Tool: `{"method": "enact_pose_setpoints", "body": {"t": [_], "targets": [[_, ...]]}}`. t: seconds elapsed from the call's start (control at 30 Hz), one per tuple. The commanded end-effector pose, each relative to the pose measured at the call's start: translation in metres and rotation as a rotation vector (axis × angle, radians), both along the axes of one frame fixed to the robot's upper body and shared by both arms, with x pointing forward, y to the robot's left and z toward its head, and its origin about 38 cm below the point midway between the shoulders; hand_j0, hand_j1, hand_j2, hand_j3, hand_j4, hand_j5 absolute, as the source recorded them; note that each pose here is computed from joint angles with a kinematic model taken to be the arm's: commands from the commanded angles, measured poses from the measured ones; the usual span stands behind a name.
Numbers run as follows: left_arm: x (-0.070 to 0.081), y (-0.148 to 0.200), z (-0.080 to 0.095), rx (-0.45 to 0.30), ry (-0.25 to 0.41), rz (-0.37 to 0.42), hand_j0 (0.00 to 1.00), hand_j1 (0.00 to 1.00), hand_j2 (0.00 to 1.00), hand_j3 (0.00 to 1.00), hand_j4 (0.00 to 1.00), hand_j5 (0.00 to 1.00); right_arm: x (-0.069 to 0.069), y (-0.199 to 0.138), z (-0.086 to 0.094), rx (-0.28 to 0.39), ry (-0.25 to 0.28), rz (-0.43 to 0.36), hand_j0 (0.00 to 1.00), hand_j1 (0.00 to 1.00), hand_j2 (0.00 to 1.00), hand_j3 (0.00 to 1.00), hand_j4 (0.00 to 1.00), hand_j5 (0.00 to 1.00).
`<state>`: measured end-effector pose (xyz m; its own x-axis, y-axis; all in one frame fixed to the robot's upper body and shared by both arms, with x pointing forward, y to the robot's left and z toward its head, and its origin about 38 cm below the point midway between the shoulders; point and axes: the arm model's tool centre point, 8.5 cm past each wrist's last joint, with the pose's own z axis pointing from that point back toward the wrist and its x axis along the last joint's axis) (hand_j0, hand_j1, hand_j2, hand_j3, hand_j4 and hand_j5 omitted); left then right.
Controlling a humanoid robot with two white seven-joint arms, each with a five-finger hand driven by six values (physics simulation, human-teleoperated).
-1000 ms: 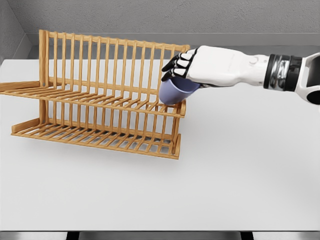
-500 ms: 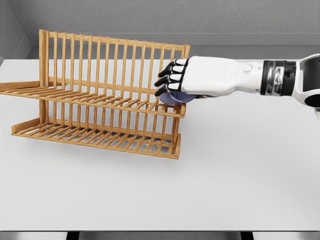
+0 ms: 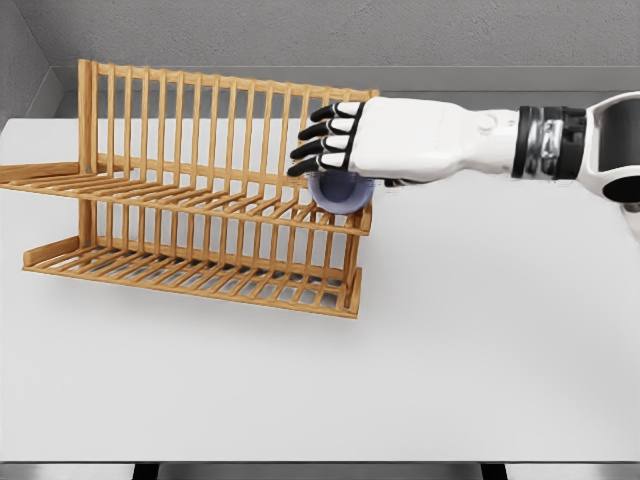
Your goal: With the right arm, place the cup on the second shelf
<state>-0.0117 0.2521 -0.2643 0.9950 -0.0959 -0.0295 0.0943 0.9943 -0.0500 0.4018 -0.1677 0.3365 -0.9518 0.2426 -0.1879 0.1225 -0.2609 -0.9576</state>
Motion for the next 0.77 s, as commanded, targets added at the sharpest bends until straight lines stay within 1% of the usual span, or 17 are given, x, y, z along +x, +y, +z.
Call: {"method": "enact_pose_setpoints", "body": {"t": [0.0,0.03,0.1,0.13,0.17,0.2,0.23,0.27,0.3,0.37,0.4,0.43,0.47,0.53,0.57,0.7,0.73], "targets": [[0.0,0.0,0.0,0.0,0.0,0.0,1.0,1.0,1.0,1.0,1.0,1.0,0.004,-0.019,0.025,0.054,-0.051,-0.051,1.0,1.0,1.0,1.0,1.0,1.0],[-0.001,0.0,0.0,0.0,0.002,0.0,1.0,1.0,1.0,1.0,1.0,1.0,0.005,-0.038,0.041,0.08,-0.089,-0.097,1.0,1.0,1.0,1.0,1.0,1.0],[-0.001,0.0,0.0,0.0,0.002,0.0,1.0,1.0,1.0,1.0,1.0,1.0,0.004,-0.072,0.056,0.1,-0.129,-0.181,1.0,1.0,1.0,1.0,1.0,1.0],[0.0,0.0,0.0,0.0,0.0,0.0,1.0,1.0,1.0,1.0,1.0,1.0,0.002,-0.095,0.062,0.146,-0.147,-0.237,1.0,1.0,1.0,1.0,1.0,1.0],[-0.001,0.0,0.0,0.0,0.002,0.0,1.0,1.0,1.0,1.0,1.0,1.0,0.0,-0.11,0.063,0.175,-0.15,-0.276,1.0,1.0,1.0,1.0,1.0,1.0],[-0.001,0.0,0.0,0.0,0.002,0.0,1.0,1.0,1.0,1.0,1.0,1.0,-0.003,-0.131,0.058,0.176,-0.138,-0.327,1.0,1.0,1.0,1.0,1.0,1.0],[-0.001,0.0,0.0,0.0,0.002,0.0,1.0,1.0,1.0,1.0,1.0,1.0,-0.006,-0.145,0.046,0.139,-0.107,-0.363,1.0,1.0,1.0,1.0,1.0,1.0],[-0.001,0.0,0.0,0.0,0.002,0.0,1.0,1.0,1.0,1.0,1.0,1.0,-0.008,-0.157,0.038,0.127,-0.085,-0.393,1.0,1.0,1.0,1.0,1.0,1.0],[-0.001,0.0,0.0,0.0,0.002,0.0,1.0,1.0,1.0,1.0,1.0,1.0,-0.011,-0.164,0.024,0.117,-0.044,-0.407,1.0,1.0,1.0,1.0,1.0,1.0],[-0.001,0.0,0.0,0.0,0.002,0.0,1.0,1.0,1.0,1.0,1.0,1.0,-0.015,-0.161,-0.017,0.116,0.058,-0.407,1.0,1.0,1.0,1.0,1.0,1.0],[-0.001,0.0,0.0,0.0,0.002,0.0,1.0,1.0,1.0,1.0,1.0,1.0,-0.015,-0.152,-0.027,0.148,0.084,-0.389,1.0,1.0,1.0,1.0,1.0,1.0],[-0.001,0.0,0.0,0.0,0.002,0.0,1.0,1.0,1.0,1.0,1.0,1.0,-0.013,-0.135,-0.039,0.209,0.11,-0.359,1.0,1.0,1.0,1.0,1.0,1.0],[-0.001,0.0,0.0,0.0,0.002,0.0,1.0,1.0,1.0,1.0,1.0,1.0,-0.013,-0.124,-0.05,0.248,0.136,-0.341,1.0,1.0,1.0,1.0,1.0,1.0],[-0.001,0.0,0.0,0.0,0.002,0.0,1.0,1.0,1.0,1.0,1.0,1.0,-0.015,-0.125,-0.063,0.247,0.169,-0.352,1.0,1.0,1.0,1.0,1.0,1.0],[-0.001,0.0,0.0,0.0,0.002,0.0,1.0,1.0,1.0,1.0,1.0,1.0,-0.016,-0.126,-0.064,0.244,0.172,-0.355,1.0,1.0,1.0,1.0,1.0,1.0],[-0.001,0.0,0.0,0.0,0.002,0.0,1.0,1.0,1.0,1.0,1.0,1.0,-0.011,-0.139,-0.082,0.241,0.222,-0.404,1.0,1.0,1.0,1.0,1.0,1.0],[-0.001,0.0,0.0,0.0,0.002,0.0,1.0,1.0,1.0,1.0,1.0,1.0,-0.011,-0.139,-0.081,0.238,0.22,-0.404,1.0,1.0,1.0,1.0,1.0,1.0]]}}
